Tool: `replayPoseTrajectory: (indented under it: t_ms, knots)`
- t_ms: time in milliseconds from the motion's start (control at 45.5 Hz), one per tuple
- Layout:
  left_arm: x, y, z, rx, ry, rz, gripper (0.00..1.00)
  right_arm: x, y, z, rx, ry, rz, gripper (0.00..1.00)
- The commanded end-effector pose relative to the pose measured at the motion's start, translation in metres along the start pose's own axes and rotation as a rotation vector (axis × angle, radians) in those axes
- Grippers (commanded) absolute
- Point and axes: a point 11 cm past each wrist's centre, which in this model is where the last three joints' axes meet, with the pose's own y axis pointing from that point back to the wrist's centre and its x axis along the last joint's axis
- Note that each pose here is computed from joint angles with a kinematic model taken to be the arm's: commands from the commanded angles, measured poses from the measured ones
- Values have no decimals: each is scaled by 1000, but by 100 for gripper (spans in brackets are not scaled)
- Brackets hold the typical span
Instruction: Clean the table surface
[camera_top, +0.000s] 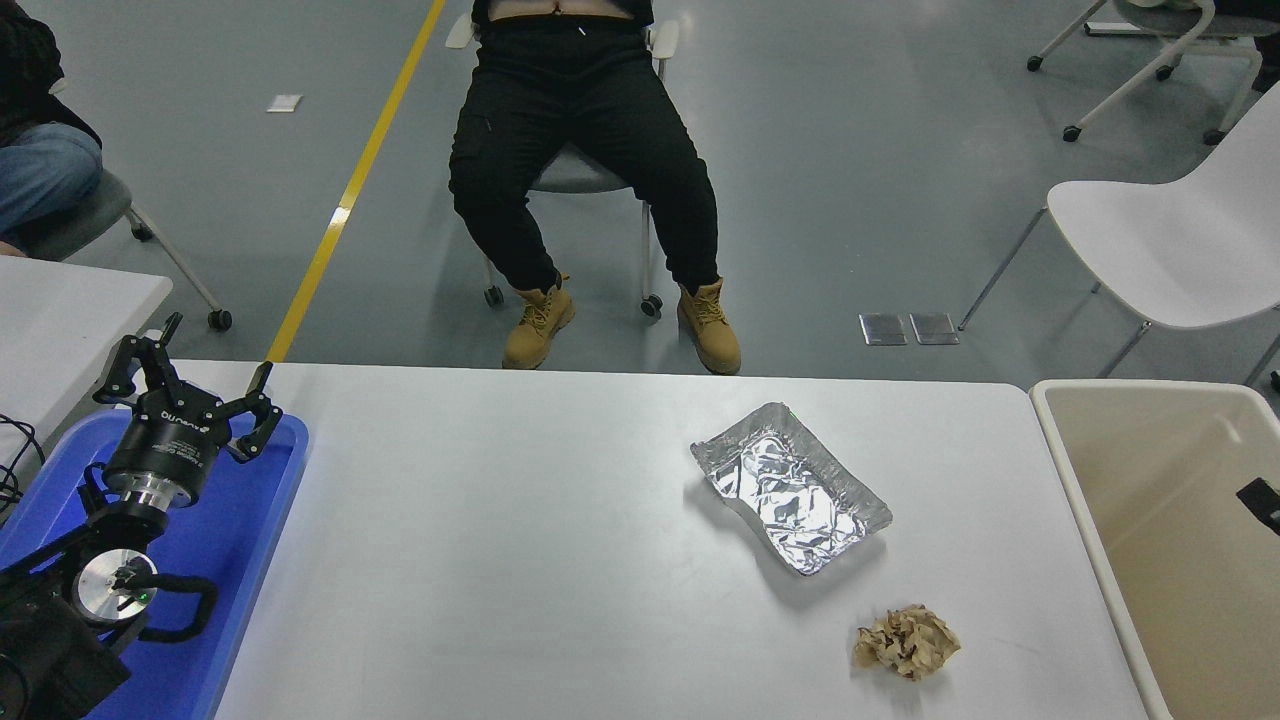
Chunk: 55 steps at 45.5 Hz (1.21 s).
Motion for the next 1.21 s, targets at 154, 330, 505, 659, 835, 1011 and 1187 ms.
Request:
replayPoseTrajectory:
  t_ms: [154, 330, 505, 659, 835, 1011, 1187]
  knots:
    - [0, 0, 0, -1, 0, 0, 100, 73, -21, -76, 152, -599, 98, 99]
    - [0, 0, 0, -1, 0, 0, 100, 102, -22, -104, 255, -792, 81, 99]
    - [0, 0, 0, -1, 0, 0, 100, 120, -21, -132, 348, -947, 29, 99]
    - [0, 0, 0, 0, -1, 0, 100, 124, -21, -157, 402, -964, -20, 99]
    - [0, 0, 0, -1, 0, 0, 100, 128, -20, -173, 431, -955, -30, 99]
    - [0, 0, 0, -1, 0, 0, 100, 124, -21, -176, 432, -956, -38, 99]
    - [0, 0, 0, 0, 1, 0, 100, 117, -21, -189, 446, -961, -60, 99]
